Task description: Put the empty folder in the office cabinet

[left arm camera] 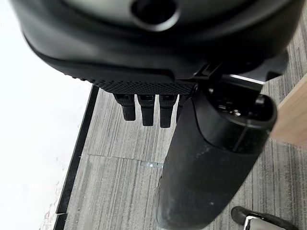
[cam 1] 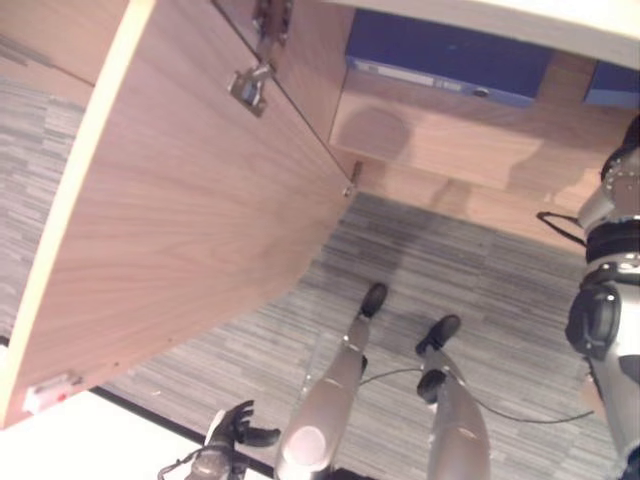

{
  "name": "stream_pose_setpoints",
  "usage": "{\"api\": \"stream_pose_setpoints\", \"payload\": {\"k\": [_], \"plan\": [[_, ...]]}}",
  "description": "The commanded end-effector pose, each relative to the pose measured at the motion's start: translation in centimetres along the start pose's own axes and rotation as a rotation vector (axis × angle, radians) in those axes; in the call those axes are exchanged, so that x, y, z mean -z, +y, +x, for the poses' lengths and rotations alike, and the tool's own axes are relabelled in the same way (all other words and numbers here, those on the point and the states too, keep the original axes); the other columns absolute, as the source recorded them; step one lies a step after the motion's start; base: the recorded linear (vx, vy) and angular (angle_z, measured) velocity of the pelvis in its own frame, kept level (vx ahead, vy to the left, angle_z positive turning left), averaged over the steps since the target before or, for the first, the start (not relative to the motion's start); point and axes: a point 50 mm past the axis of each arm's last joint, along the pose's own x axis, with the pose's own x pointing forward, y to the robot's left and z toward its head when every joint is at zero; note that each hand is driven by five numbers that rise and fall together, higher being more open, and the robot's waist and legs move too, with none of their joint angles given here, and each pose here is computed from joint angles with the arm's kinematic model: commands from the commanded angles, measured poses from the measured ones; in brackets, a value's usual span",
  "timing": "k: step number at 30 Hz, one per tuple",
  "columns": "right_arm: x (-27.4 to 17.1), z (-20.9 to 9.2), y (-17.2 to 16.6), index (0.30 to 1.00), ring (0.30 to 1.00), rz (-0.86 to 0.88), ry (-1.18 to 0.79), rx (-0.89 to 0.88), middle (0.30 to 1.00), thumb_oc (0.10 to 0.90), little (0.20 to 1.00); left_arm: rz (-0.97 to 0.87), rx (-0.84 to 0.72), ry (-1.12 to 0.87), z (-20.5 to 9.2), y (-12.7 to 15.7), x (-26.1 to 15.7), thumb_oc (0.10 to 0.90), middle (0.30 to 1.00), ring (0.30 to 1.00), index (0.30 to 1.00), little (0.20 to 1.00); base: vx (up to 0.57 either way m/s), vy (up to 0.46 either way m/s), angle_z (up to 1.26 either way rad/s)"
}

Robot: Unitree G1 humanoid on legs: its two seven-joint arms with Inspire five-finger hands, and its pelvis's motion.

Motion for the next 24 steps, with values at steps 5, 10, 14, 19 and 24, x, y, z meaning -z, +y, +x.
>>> {"api": "stream_pose_setpoints", "payload": {"k": [5,10,14,19,24], "plan": [[-2.0,0.4,2.7,0.900,0.900,-0.217,-0.002,-0.231,0.900,0.800,0.900,0.063,-0.081,0.192,-2.0,3.5,6.0,0.800,0.900,0.900,0.900,0.900,-0.01,-0.019,-0.01],[0.6,-0.6,3.2,0.900,0.900,-0.284,0.128,-0.360,0.900,0.800,0.900,0.043,-0.060,0.186,-2.1,3.4,6.0,0.800,0.900,0.900,0.900,0.900,-0.01,-0.006,-0.02],[3.2,-2.4,3.5,0.900,0.900,-0.320,0.259,-0.543,0.900,0.800,0.900,0.052,-0.043,0.196,-2.3,3.6,6.3,0.800,0.900,0.900,0.900,0.900,0.00,-0.005,-0.01],[3.9,-3.5,3.6,0.900,0.900,-0.209,0.282,-0.623,0.900,0.800,0.900,0.049,-0.038,0.207,-2.3,3.5,6.6,0.800,0.900,0.900,0.900,0.900,0.00,0.000,0.00],[4.0,-4.5,2.9,0.900,0.900,-0.161,0.289,-0.688,0.900,0.800,0.900,0.047,-0.043,0.216,-2.4,3.8,6.9,0.800,0.900,0.900,0.900,0.900,0.00,0.000,0.00]]}}
